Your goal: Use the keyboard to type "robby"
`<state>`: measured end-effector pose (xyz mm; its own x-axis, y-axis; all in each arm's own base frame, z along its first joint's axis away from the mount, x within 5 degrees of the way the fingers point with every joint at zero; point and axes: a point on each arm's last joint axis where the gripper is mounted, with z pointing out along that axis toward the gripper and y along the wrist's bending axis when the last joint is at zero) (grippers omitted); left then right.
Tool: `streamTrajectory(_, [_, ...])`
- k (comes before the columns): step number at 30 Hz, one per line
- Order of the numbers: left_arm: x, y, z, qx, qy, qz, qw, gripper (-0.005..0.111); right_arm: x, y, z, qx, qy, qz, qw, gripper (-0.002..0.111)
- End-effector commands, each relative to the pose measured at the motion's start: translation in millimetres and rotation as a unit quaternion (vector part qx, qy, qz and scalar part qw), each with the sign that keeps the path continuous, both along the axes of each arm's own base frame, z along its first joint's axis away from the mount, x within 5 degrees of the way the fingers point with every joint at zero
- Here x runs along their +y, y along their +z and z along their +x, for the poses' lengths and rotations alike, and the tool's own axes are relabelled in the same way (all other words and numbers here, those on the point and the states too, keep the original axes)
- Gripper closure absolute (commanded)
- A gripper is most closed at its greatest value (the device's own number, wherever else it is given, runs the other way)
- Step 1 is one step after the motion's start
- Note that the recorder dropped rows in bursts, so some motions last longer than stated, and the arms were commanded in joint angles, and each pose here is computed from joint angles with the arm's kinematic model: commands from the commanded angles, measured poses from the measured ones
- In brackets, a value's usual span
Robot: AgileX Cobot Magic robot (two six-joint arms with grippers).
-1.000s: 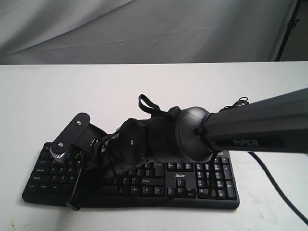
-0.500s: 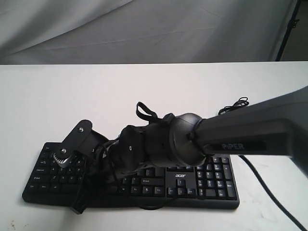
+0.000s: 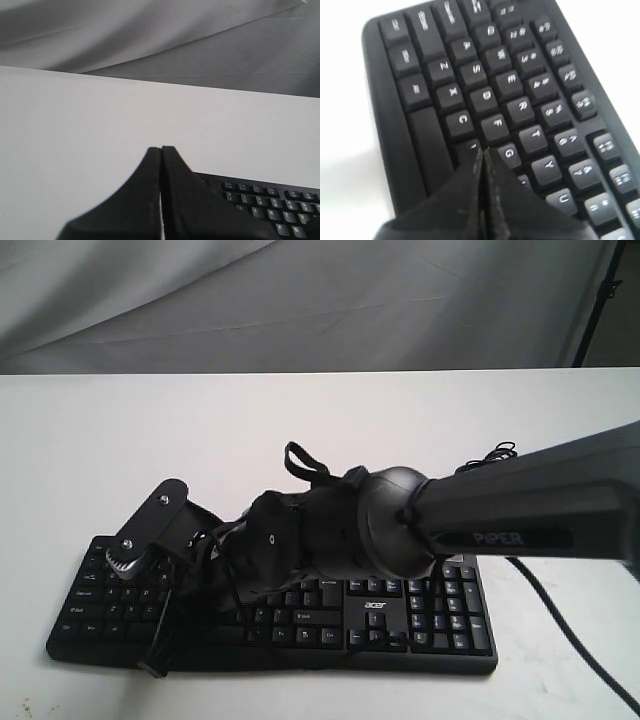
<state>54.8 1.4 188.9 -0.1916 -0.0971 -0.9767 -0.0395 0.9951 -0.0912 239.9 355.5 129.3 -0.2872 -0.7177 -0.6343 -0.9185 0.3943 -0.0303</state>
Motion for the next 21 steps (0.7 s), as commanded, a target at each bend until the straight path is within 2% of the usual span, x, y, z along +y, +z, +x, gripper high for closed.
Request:
streamTrajectory(1, [-0.4, -1.2, -0.1, -0.001, -0.002, -0.006, 1.0, 0.107, 0.2, 10.8, -1.1, -0.013, 0.011, 0.004, 1.0, 0.108])
streamTrajectory(14, [-0.4, -1.2, -0.1, -0.001, -0.002, -0.007, 1.0, 0.107, -0.8, -20.0, 0.1, 0.014, 0.002, -0.021, 1.0, 0.108])
streamTrajectory(21, [-0.4, -1.2, -0.1, -0.001, -0.002, -0.007, 1.0, 0.107, -0.6, -5.7, 1.1, -0.003, 0.005, -0.009, 1.0, 0.108])
